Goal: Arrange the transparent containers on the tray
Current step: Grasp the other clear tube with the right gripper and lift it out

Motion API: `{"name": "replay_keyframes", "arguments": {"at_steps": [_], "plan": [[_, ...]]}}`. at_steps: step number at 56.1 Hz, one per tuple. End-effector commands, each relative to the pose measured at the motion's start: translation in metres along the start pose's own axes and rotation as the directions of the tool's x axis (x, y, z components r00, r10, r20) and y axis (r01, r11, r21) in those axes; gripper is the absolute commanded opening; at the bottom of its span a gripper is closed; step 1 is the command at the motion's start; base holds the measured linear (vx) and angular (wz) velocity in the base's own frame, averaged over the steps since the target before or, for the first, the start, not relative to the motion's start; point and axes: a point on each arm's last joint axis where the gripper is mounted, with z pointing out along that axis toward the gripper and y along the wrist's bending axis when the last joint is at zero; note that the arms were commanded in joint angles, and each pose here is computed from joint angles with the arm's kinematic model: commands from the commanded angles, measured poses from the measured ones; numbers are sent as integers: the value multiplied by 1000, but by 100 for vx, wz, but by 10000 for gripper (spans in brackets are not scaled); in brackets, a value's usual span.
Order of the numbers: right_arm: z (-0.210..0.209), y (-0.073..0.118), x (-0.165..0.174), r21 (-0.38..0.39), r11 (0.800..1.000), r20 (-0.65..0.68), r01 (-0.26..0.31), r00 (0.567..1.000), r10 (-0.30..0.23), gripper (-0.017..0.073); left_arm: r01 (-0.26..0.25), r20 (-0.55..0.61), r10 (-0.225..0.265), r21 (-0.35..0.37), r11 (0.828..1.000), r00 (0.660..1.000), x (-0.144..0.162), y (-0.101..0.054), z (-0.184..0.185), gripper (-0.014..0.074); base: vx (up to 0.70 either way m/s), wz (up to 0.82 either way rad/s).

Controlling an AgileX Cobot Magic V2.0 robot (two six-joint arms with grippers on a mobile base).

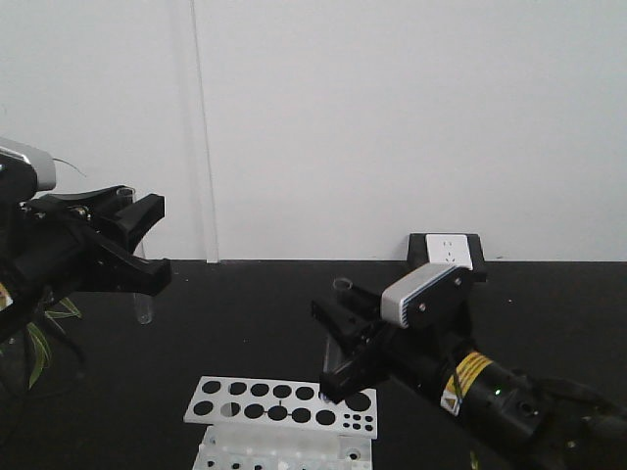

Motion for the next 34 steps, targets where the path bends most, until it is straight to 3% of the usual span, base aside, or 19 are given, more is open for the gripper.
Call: {"name": "replay_keyframes", "arguments": {"at_steps": [1,10,17,34], "plan": [[-17,2,-57,30,999,132,27,991,-31,-13,12,97,-13,8,1000,995,-25,-2,-8,-6,0,0],[-48,2,-88,127,992,49,30,998,-36,-13,18,16,-18,-8,1000,1000,-18,0,-8,-6,0,0],[-67,3,-103,178,984,13,19,1000,-22,-13,52,-30,-52,-18,998,998,-14,0,-12,-6,0,0],[-85,5,-115,220,975,-10,28,1000,-26,-13,66,34,-67,31,997,997,-7,-11,-46,-6,0,0]]}}
